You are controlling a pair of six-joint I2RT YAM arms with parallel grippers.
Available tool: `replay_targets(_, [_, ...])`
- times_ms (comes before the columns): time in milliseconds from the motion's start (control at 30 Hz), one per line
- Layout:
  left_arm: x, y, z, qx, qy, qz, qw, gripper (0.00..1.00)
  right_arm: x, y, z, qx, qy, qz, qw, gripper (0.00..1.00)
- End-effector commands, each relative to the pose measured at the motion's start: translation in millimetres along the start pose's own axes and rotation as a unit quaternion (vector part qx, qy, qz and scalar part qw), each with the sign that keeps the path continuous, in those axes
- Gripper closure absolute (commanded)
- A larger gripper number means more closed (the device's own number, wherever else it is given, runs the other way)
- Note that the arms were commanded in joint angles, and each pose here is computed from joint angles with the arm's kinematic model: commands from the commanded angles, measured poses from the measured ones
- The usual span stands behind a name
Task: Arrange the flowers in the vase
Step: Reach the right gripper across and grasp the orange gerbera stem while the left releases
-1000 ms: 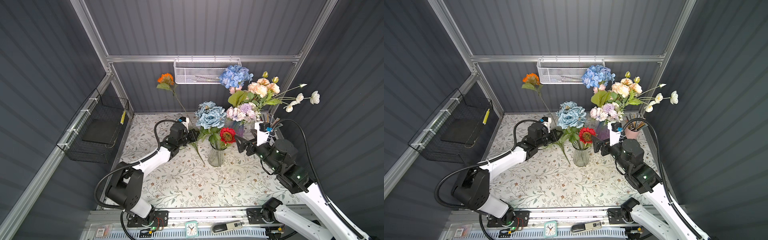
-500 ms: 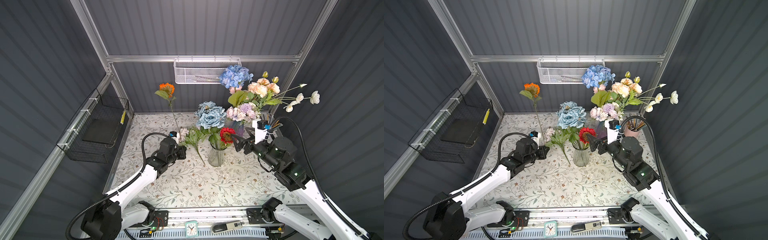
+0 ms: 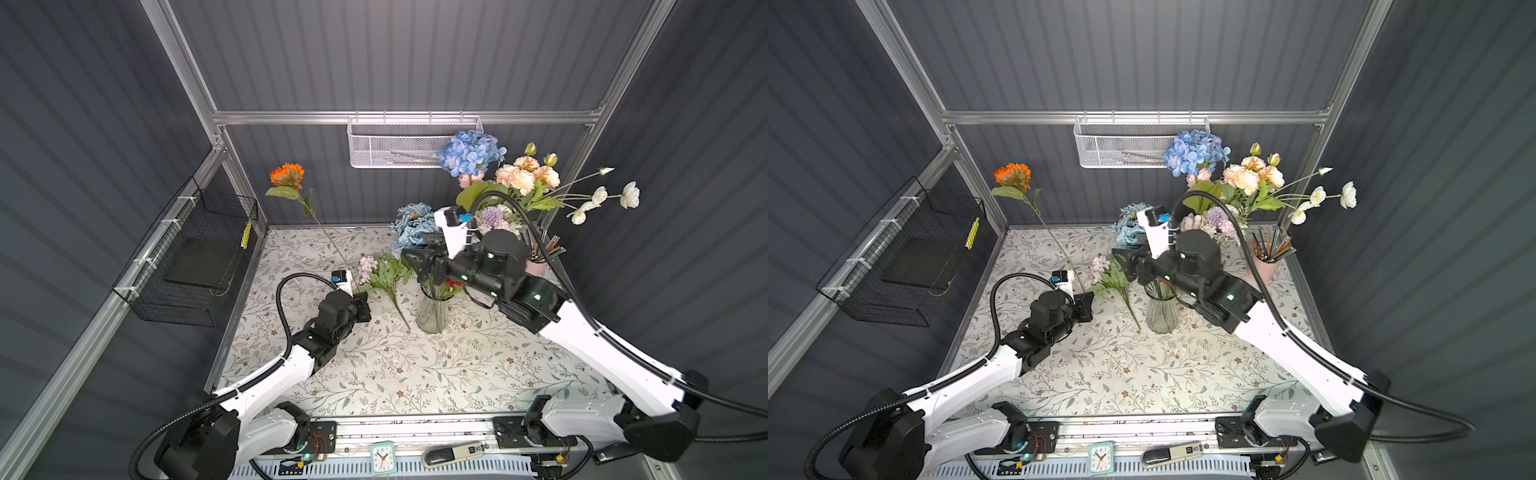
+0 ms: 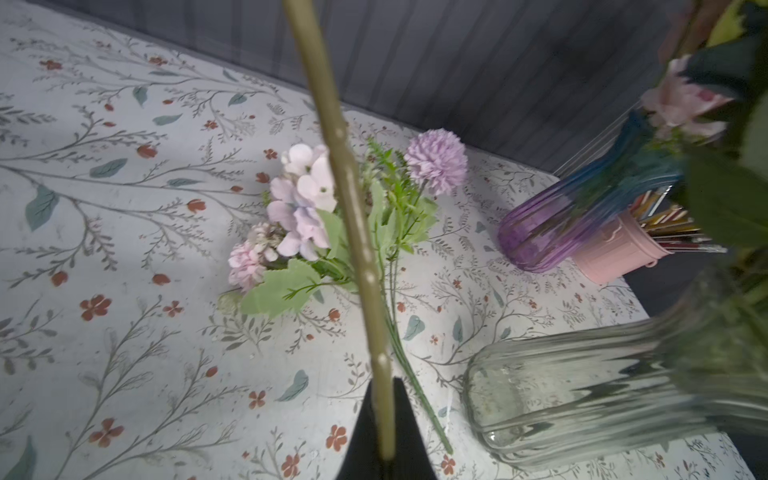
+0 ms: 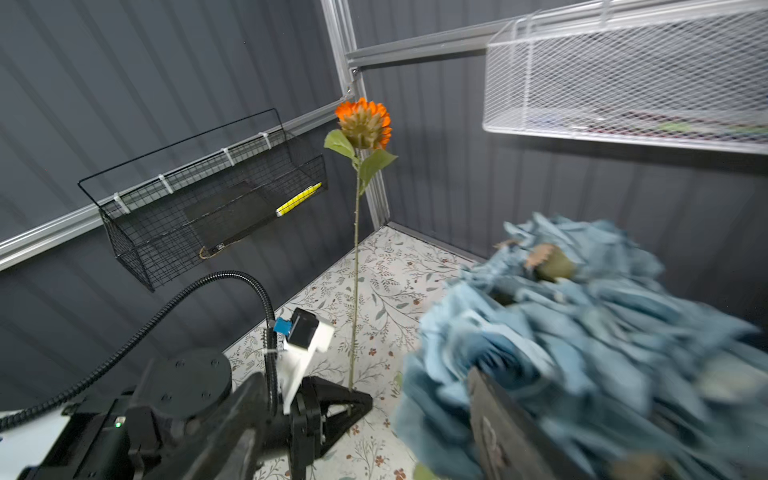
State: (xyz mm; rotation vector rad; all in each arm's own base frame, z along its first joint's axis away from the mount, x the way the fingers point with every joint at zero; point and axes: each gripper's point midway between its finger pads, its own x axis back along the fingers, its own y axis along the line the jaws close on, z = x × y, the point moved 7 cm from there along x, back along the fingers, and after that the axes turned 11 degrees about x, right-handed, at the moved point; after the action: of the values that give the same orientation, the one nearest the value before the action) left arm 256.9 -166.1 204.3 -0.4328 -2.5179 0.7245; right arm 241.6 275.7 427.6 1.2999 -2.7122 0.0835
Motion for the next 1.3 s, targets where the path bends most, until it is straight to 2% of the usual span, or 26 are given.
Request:
replay_targets(0, [9,-22,-16,-0.049,-0.076,0.030,0.995,1.00,-30,17,4,0.019,0.045,-0.021,0.999,0.24])
replay_targets(267, [14,-21,-11,-0.063,-0.097,0.042,0.992,1.00,-91,38,5,0.023,0.084,-0.054,0.995,0.25])
replay_targets(467, [20,-21,-11,-0.074,-0.110,0.055,0.990,1.00,-116,39,8,0.025,0.096,-0.056,0.994,0.26])
replay_targets(800, [20,-23,-7,-0.099,-0.106,0.063,0.987,1.00,-147,41,17,0.020,0.103,-0.081,0.991,0.36])
replay_targets(933, [20,-22,-5,-0.105,-0.104,0.061,0.987,1.00,-155,34,21,-0.001,0.107,-0.085,0.991,0.49])
replay_targets(1033, [18,-22,-3,-0.106,-0.101,0.060,0.987,1.00,-157,33,23,-0.008,0.108,-0.094,0.990,0.68])
replay_targets(1067, [17,-22,-3,-0.107,-0.099,0.059,0.988,1.00,-157,34,22,-0.007,0.108,-0.098,0.989,0.78])
replay_targets(1167, [17,-23,-4,-0.108,-0.100,0.059,0.987,1.00,-156,36,23,-0.007,0.109,-0.107,0.988,0.98])
replay_targets(1267, [16,-24,-5,-0.112,-0.101,0.060,0.987,1.00,-156,35,22,-0.006,0.108,-0.105,0.989,1.00])
